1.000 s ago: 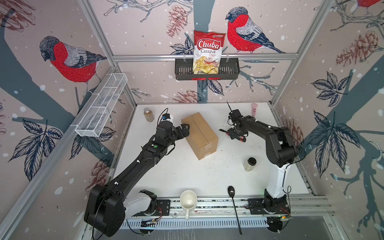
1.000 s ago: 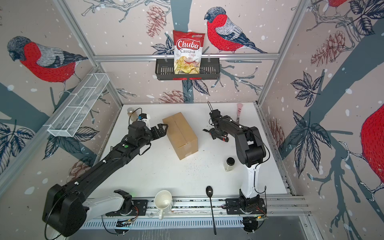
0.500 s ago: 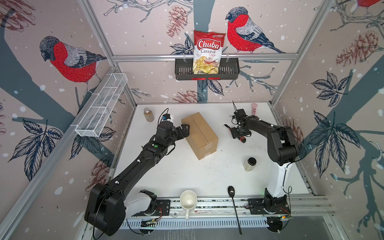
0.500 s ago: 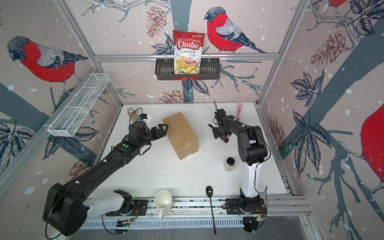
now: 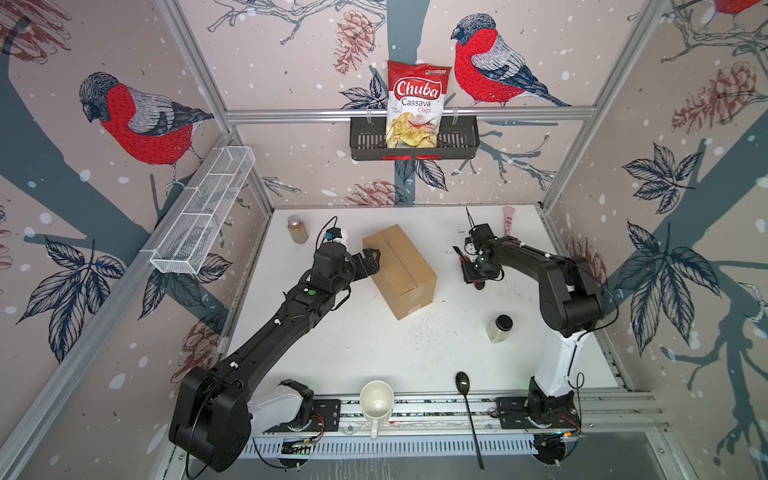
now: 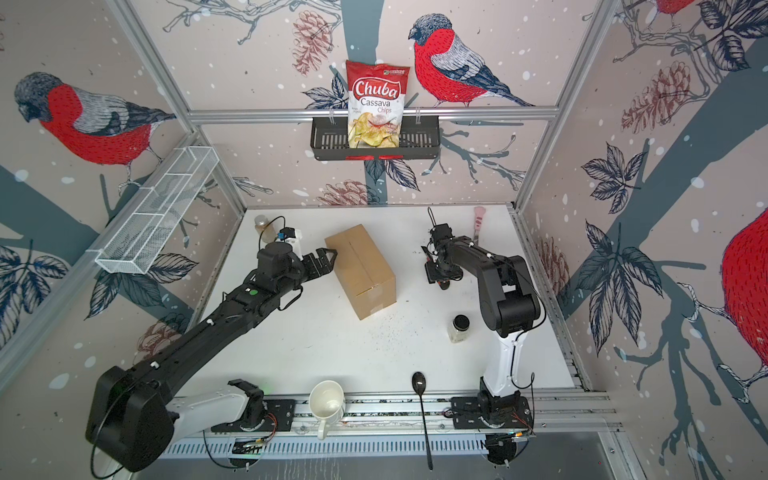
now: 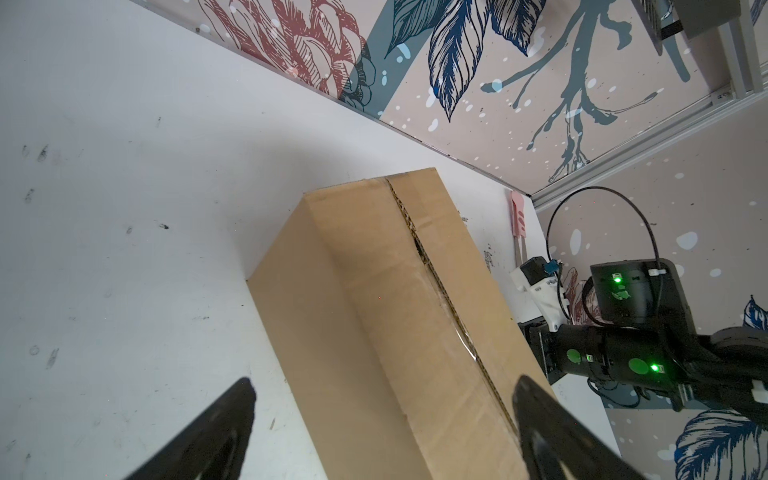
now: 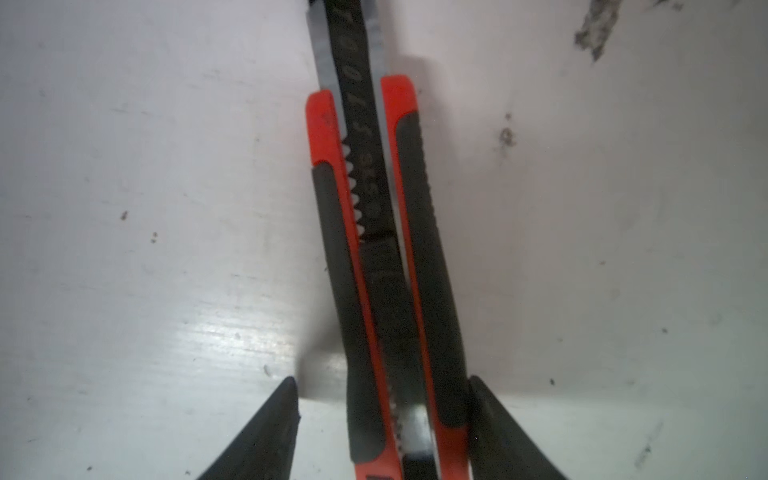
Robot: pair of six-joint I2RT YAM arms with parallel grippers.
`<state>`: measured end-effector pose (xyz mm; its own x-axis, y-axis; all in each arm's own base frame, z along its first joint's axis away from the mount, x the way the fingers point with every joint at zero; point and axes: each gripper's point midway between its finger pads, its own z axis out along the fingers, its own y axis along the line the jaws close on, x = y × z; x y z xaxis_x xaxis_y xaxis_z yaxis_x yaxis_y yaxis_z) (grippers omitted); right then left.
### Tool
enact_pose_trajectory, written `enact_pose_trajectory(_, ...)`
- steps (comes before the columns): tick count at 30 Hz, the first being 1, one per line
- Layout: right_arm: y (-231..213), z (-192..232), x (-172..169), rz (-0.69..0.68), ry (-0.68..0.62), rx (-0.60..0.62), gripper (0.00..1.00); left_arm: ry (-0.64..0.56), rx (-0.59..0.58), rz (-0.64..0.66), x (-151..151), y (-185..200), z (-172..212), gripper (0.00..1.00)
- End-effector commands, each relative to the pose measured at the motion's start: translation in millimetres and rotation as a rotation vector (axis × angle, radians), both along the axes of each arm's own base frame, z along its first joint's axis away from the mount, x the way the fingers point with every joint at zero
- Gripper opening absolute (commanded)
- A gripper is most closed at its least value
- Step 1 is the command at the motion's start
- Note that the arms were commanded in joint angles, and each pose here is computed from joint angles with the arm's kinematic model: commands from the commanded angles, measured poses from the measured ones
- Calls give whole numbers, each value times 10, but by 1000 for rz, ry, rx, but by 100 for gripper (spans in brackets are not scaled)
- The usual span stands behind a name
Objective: Unpack the express box
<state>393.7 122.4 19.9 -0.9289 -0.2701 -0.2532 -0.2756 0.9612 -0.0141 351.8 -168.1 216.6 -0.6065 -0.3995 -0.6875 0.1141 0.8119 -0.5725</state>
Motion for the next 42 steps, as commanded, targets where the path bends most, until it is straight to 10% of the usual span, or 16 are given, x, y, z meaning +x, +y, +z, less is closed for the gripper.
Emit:
enact_pose_trajectory(1, 39, -7, -4, -6, 2, 23, 54, 0, -5, -2, -6, -3, 31, 96)
enact_pose_trajectory(14, 65, 215, 82, -20, -52, 44, 18, 24, 14, -51, -17, -74, 255, 95)
enact_pose_trajectory(42, 601, 1927, -277, 84, -302, 234, 13, -75, -108, -476, 170, -1909, 651, 84)
